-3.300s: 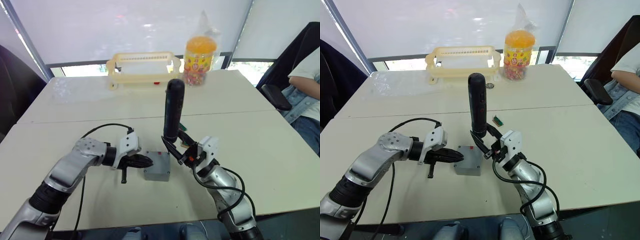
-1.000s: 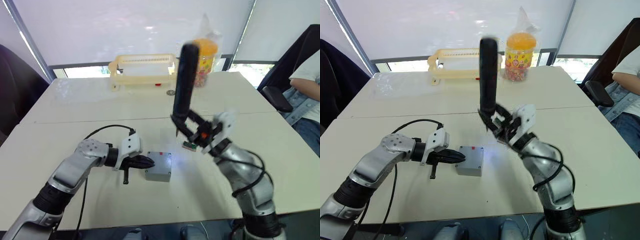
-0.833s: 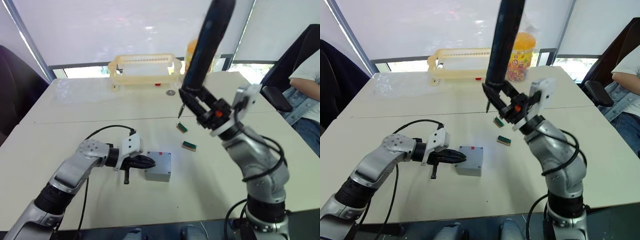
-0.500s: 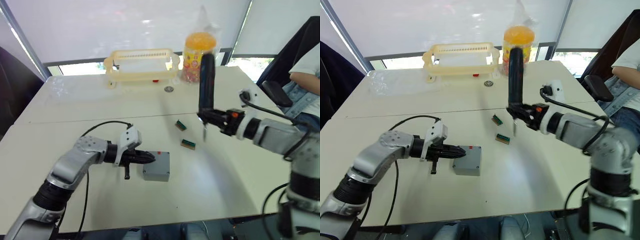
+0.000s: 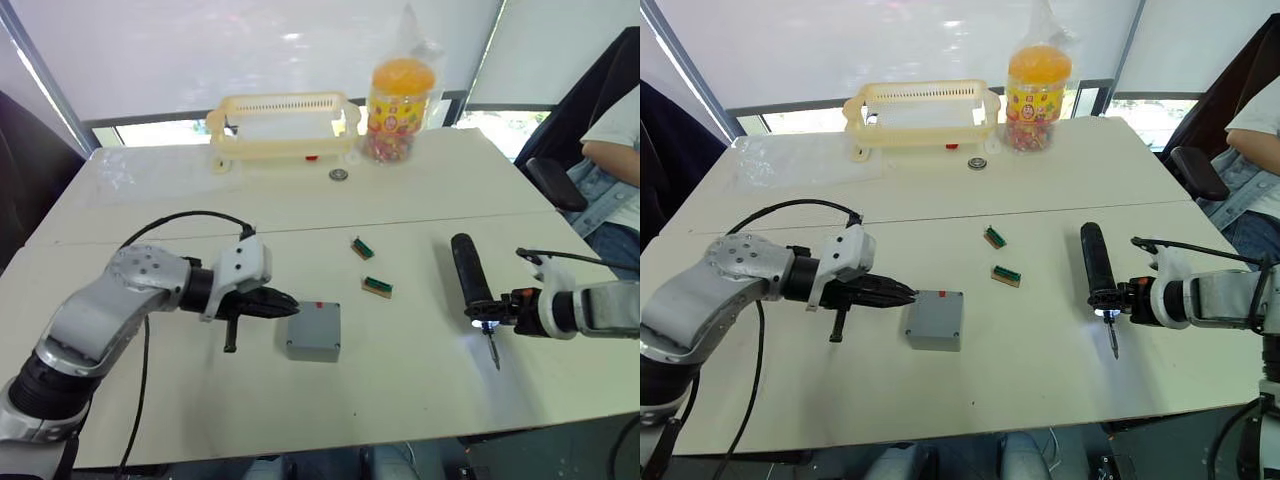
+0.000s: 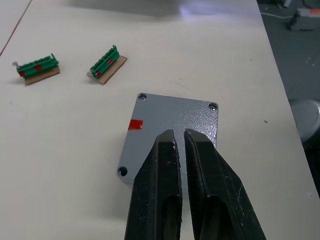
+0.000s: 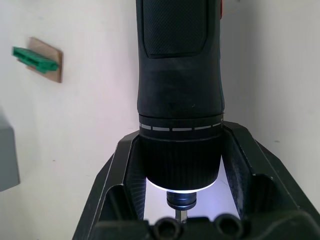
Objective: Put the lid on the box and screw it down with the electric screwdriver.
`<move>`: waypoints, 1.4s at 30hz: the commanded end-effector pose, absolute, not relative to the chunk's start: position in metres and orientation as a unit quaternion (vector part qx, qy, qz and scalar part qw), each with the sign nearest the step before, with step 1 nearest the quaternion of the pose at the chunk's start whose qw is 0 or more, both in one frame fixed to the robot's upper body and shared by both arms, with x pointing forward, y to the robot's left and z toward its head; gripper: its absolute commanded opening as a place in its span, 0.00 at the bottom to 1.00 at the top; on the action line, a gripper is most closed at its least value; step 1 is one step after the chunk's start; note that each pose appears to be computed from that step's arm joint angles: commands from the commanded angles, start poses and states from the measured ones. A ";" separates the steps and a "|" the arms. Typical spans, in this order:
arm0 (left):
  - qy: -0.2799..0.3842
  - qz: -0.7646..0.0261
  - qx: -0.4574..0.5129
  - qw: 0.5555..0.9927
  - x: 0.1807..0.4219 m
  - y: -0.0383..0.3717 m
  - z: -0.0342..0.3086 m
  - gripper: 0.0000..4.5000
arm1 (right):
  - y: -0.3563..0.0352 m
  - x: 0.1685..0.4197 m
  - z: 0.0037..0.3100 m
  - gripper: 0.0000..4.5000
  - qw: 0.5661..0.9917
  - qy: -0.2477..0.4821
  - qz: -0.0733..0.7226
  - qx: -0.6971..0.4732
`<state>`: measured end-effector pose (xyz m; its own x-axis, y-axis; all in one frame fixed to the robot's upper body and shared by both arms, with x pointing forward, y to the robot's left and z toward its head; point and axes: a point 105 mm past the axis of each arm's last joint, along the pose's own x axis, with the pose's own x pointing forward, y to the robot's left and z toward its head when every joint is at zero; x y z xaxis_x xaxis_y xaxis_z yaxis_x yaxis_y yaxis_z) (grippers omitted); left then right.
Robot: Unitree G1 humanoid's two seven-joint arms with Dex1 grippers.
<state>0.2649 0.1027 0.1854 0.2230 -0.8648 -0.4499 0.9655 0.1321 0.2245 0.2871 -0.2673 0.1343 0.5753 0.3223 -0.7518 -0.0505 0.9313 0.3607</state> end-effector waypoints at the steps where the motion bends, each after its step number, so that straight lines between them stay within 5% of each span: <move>1: 0.085 -0.612 0.232 0.751 0.262 0.096 0.190 0.06 | -0.261 0.286 0.142 0.38 0.877 0.440 0.122 0.147; 6: 0.093 -0.602 0.209 0.765 0.263 0.097 0.181 0.06 | -0.260 0.282 0.130 0.38 0.871 0.457 0.116 0.140; 12: 0.109 -0.563 0.176 0.800 0.274 0.113 0.171 0.06 | -0.263 0.279 0.132 0.99 0.880 0.448 0.111 0.113; 16: 0.107 -0.491 0.146 0.852 0.292 0.136 0.164 0.06 | -0.264 0.310 0.190 0.99 0.947 0.296 0.121 -0.035; 19: 0.120 -0.462 0.126 0.870 0.292 0.145 0.152 0.06 | -0.216 0.311 0.228 0.99 0.947 0.134 0.271 -0.106; 22: 0.133 -0.468 0.092 0.869 0.281 0.136 0.136 0.06 | -0.165 0.279 0.187 0.99 0.904 0.141 0.390 -0.107; 28: 0.144 -0.457 0.081 0.874 0.279 0.126 0.120 0.06 | -0.137 0.274 0.137 0.99 0.896 0.140 0.400 -0.133; 42: 0.140 -0.485 0.114 0.856 0.292 0.104 0.116 0.06 | -0.095 0.277 0.112 0.99 0.877 0.124 0.438 -0.155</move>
